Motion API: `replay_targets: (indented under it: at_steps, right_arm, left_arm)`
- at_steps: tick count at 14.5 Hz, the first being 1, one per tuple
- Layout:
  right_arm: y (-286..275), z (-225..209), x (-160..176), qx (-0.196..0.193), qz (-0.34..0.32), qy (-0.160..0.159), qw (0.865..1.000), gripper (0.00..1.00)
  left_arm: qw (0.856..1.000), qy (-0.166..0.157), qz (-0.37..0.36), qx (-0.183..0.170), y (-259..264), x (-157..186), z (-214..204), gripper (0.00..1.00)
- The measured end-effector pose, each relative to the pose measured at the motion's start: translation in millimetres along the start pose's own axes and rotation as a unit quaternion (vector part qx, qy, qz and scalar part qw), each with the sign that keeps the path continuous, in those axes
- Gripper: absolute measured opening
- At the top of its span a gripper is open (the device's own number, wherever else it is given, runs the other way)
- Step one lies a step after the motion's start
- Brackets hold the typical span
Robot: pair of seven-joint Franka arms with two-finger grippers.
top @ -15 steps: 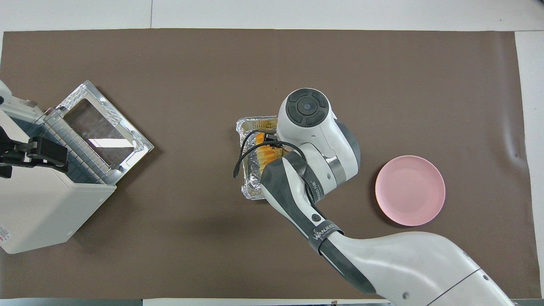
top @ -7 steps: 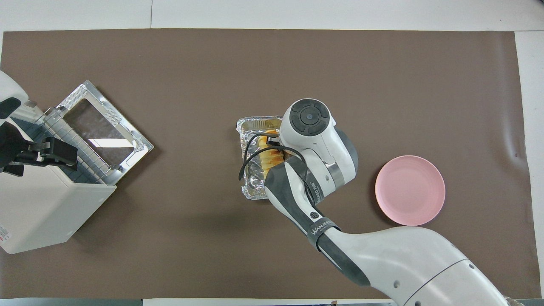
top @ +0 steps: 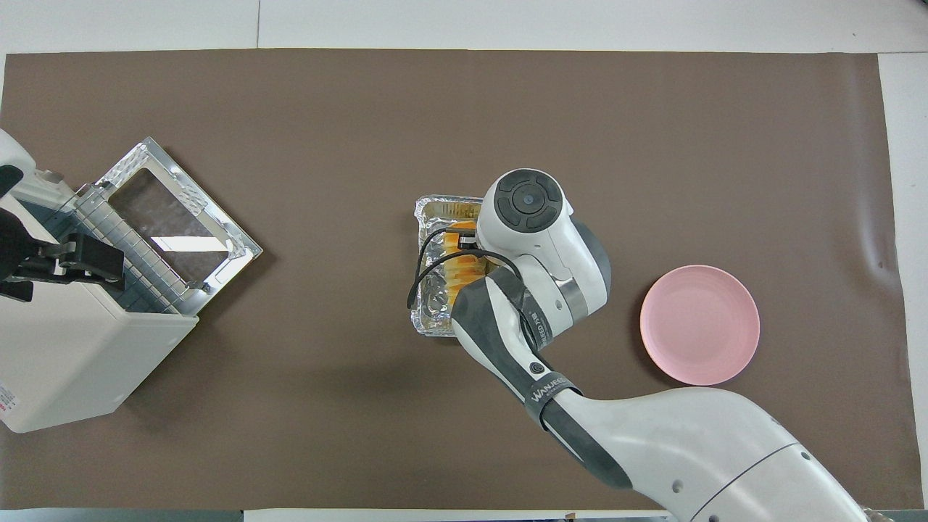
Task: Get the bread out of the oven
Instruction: 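Grasp the rim of the foil tray with the right gripper, then slide the foil tray beside the pink plate with the right gripper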
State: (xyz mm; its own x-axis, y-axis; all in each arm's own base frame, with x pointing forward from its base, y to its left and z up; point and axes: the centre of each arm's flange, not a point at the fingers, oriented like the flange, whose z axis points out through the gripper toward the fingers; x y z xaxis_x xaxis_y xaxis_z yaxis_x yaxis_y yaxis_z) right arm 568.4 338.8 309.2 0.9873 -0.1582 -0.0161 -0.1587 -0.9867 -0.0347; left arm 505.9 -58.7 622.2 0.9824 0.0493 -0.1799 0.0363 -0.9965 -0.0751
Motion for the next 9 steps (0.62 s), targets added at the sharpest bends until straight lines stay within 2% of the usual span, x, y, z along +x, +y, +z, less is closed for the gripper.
replay_targets:
  at_steps: [2,5,7,9]
  right_arm:
    - [-1.0,-6.3,2.1,-0.002,0.0,-0.003,1.0,0.02]
    - [-1.4,-42.0,17.7,-0.007,0.007,-0.009,1.0,0.02]
    - [12.9,-69.4,39.2,-0.006,0.012,-0.008,1.0,0.02]
    - [55.5,-90.0,73.4,-0.001,0.01,-0.011,1.0,0.02]
  left_arm:
    - [1.0,0.0,0.0,0.0,0.0,0.0,0.0,1.0]
    - [1.0,0.0,0.0,0.0,0.0,0.0,0.0,1.0]
    - [1.0,0.0,0.0,0.0,0.0,0.0,0.0,1.0]
    - [1.0,0.0,0.0,0.0,0.0,0.0,0.0,1.0]
